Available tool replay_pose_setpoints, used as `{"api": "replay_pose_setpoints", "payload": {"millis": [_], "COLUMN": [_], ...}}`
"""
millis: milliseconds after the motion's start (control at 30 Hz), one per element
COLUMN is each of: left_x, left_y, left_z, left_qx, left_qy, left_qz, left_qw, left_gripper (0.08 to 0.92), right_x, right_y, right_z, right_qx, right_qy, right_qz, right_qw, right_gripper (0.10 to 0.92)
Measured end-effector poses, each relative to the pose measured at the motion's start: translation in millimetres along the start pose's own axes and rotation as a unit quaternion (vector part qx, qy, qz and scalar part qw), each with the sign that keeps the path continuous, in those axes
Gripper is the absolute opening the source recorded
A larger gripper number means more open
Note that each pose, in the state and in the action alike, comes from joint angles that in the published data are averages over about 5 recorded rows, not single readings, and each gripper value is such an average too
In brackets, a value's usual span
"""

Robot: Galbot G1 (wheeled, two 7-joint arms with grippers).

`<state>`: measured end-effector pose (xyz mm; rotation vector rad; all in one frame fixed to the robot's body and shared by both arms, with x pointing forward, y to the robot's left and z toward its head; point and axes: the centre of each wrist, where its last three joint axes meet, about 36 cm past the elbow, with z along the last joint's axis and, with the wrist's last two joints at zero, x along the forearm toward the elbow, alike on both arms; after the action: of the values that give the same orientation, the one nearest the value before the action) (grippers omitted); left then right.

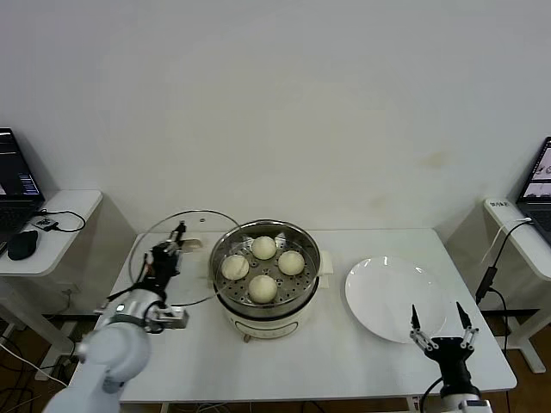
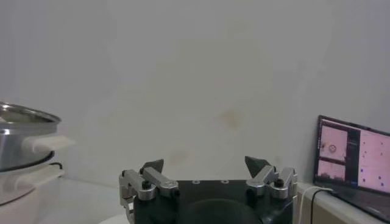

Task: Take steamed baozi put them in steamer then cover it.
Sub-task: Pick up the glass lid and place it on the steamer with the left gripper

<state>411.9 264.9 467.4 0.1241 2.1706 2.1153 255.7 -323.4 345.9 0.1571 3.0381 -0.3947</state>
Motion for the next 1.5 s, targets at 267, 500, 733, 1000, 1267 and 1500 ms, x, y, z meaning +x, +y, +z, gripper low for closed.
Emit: {"api": "replay_pose_setpoints", "payload": {"millis": [267,500,733,1000,1267,1500], "left_x": [-19.6,-36.8,-45.1,-50.7,-54.7,-55.9], "left_y": [-2.2,-5.5,-14.4,-19.8,-25.9,-31.4], "left_z": [-54.8,-95.0,-120.1,-141.7,-150.6,-157.5], "left_qx": [-0.004,0.006,0.012,0.013,0.004,-0.002], "left_qy": [0.002,0.001,0.001,-0.002,-0.003,-0.007], "left_qz": [0.007,0.014,0.026,0.030,0.032,0.032], "left_qw": [1.000,1.000,1.000,0.999,0.999,0.999], "left_gripper": [0.139,0.139,0.139,0.139,0.139,0.139], "right_x": [-1.8,-2.3,-0.2,-1.5,-2.9,-2.3], "right_y": [14.1,24.3,30.5,37.5,42.5,48.0], "right_z": [9.4,16.3,18.9,17.0,15.8,15.8], "right_qx": [0.010,0.008,0.007,0.000,-0.007,-0.013], "right_qy": [0.007,0.012,0.015,0.013,0.013,0.015], "right_qz": [-0.003,-0.008,-0.013,-0.018,-0.021,-0.026], "right_qw": [1.000,1.000,1.000,1.000,1.000,0.999], "right_gripper": [0.823,0.823,0.823,0.823,0.823,0.823]}}
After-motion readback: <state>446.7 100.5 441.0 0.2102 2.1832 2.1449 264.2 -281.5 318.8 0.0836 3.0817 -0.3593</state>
